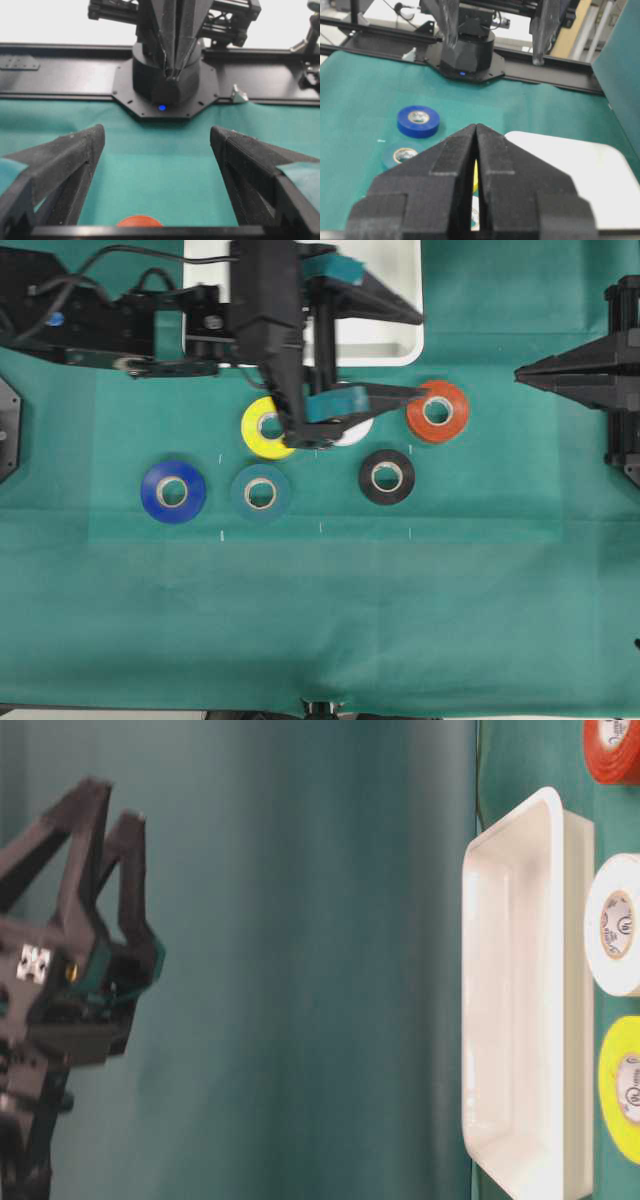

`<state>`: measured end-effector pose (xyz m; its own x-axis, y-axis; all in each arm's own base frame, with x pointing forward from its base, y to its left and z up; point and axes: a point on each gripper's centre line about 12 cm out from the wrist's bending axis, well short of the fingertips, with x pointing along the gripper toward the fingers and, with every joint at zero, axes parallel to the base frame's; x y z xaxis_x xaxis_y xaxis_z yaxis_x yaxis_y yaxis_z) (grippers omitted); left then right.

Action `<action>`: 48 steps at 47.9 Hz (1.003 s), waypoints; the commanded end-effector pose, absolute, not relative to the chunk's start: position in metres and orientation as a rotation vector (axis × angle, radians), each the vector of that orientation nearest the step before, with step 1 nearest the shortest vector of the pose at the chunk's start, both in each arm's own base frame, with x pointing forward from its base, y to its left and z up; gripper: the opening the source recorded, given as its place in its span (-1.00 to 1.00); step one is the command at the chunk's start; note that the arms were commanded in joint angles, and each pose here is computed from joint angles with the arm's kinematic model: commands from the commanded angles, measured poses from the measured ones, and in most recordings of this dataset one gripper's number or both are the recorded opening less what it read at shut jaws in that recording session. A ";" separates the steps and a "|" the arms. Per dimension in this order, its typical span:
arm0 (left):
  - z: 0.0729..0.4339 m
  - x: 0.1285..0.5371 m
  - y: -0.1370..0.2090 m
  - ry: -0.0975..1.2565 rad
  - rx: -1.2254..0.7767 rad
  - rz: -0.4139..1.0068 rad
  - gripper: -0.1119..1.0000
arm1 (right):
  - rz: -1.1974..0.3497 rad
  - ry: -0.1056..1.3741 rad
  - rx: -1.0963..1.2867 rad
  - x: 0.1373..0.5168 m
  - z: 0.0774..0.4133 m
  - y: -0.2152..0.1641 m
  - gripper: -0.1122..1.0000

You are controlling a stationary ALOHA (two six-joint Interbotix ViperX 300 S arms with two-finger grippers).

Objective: Pick up the tape from a random location and place it into the white case.
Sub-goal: 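Move the open left gripper over the black tape roll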

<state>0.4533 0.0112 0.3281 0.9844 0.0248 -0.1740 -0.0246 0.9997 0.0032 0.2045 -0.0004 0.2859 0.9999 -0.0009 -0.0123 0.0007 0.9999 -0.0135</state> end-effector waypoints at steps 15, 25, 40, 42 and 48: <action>0.343 0.458 0.009 0.172 0.001 0.020 0.96 | 0.000 -0.009 -0.021 0.207 0.295 0.000 -0.80; 0.332 0.463 0.008 0.305 -0.001 0.016 0.96 | 0.000 -0.003 -0.021 0.207 0.294 0.000 -0.80; 0.319 0.481 0.000 0.606 0.003 -0.004 0.96 | 0.000 0.003 -0.020 0.208 0.293 0.000 -0.80; 0.318 0.483 0.000 0.641 0.003 -0.004 0.96 | -0.001 0.003 -0.018 0.208 0.293 -0.001 -0.80; 0.317 0.486 0.000 0.742 0.003 -0.004 0.96 | 0.000 0.005 -0.017 0.208 0.292 0.000 -0.80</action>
